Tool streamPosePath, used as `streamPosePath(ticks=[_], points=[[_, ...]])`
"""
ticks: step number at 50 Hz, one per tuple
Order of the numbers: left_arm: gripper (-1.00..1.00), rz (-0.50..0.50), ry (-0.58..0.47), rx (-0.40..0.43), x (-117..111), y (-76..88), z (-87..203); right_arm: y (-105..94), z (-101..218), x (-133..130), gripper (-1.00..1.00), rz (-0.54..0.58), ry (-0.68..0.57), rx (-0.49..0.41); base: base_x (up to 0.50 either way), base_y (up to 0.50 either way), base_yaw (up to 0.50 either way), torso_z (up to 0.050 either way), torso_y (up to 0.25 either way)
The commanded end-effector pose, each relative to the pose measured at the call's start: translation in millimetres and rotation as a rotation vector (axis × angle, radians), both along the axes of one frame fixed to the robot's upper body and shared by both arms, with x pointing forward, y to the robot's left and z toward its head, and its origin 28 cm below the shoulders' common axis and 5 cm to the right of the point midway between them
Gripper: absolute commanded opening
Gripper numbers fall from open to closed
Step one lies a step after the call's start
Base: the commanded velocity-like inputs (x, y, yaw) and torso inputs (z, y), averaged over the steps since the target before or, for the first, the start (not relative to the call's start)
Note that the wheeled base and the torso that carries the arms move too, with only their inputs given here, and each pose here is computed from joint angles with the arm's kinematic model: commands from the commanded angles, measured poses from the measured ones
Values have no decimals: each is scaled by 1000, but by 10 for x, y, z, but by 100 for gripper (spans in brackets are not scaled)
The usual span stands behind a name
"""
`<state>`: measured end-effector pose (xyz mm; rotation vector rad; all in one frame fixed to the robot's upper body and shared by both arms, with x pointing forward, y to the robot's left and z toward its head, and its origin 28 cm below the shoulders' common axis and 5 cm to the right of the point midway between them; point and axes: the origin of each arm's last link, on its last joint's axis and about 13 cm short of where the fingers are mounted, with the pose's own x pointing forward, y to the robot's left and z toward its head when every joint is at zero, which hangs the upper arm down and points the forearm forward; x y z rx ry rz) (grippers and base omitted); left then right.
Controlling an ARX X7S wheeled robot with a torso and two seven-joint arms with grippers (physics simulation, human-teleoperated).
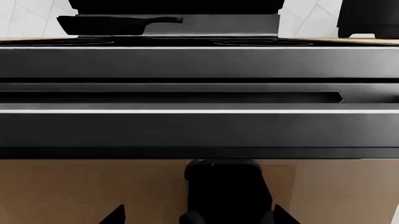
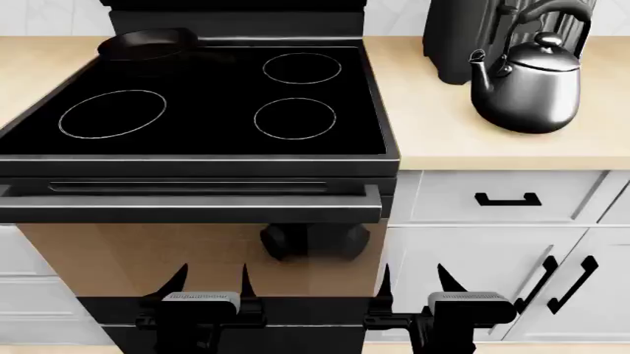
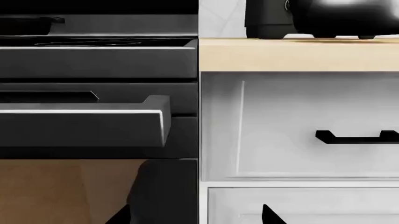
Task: Pick the kettle from the counter and place it on a stove burner. Then turn the burner on.
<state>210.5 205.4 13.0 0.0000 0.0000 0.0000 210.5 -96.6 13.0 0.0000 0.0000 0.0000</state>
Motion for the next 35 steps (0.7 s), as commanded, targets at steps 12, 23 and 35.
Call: streamPosePath(ticks=[12,23,35], points=[[100,-2,-57,-58,-67,97,428,34,367,-87,100,49,-79,-29,0,0,0,29,0],[100,-16,-329,-59,194,122,1514,2,1588,-18,100,90,-370,-51,0,0,0,50,0],[100,-23,-398,-14,126,135,1631,7,1719,-125,100,123,-428,-72,0,-46,0,50,0]])
